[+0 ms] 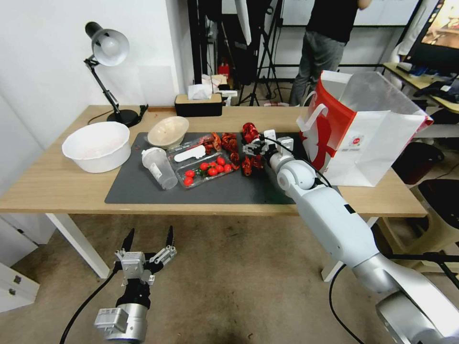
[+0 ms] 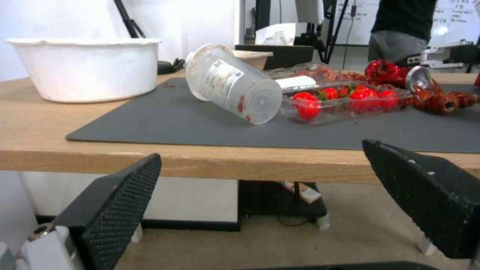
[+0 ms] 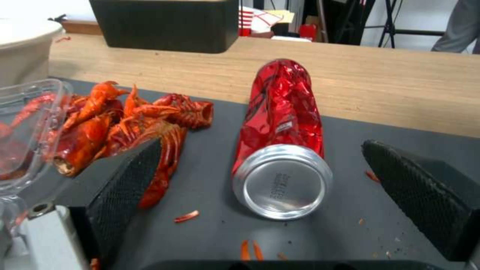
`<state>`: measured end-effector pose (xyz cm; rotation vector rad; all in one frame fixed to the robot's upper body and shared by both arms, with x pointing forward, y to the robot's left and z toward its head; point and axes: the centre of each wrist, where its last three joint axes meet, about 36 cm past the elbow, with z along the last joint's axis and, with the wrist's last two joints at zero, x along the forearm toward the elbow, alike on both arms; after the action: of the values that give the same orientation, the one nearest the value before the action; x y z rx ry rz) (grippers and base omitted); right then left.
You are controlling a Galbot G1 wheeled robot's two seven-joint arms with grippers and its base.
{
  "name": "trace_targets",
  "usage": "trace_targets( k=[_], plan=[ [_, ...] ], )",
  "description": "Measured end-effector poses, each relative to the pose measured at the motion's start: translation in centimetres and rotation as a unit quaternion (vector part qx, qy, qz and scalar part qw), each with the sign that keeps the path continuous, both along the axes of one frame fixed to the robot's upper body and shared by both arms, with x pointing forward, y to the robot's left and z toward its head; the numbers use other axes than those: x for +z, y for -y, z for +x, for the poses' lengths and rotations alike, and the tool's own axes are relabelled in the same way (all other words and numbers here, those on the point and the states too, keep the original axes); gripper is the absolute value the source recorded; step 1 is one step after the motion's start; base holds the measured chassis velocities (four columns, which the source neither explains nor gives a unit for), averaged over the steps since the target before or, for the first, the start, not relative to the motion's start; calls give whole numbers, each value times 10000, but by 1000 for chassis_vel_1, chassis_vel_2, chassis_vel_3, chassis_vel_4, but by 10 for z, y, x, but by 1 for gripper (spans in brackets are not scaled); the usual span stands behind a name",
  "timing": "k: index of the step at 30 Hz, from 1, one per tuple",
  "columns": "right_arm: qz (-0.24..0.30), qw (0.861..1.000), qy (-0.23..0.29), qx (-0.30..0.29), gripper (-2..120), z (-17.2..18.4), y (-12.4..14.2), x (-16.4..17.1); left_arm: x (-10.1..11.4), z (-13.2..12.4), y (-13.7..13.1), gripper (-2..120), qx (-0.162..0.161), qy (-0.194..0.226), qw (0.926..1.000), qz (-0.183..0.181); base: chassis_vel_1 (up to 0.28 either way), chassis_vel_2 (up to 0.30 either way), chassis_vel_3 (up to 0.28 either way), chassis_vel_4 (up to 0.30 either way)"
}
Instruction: Pick up the trash from the table and place it into the takeout bag.
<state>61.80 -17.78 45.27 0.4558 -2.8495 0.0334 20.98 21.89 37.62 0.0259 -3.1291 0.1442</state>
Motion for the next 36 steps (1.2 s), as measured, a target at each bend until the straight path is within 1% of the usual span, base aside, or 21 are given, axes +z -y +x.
trace_targets(
  k=[6, 19, 36],
  plan=[
    [-70, 9998, -156, -28, 100, 5, 2, 1, 0, -1, 0, 100, -5, -11, 10000, 0, 0, 0, 0, 0],
    [-80, 9997, -236, -59, 100, 11, 3, -1, 0, -1, 0, 100, -12, -17, 10000, 4, 0, 0, 0, 0],
    [-80, 9992, -384, -109, 100, 28, 6, -4, 1, 0, 0, 100, -12, 10, 10000, -17, 0, 0, 0, 0]
  ],
)
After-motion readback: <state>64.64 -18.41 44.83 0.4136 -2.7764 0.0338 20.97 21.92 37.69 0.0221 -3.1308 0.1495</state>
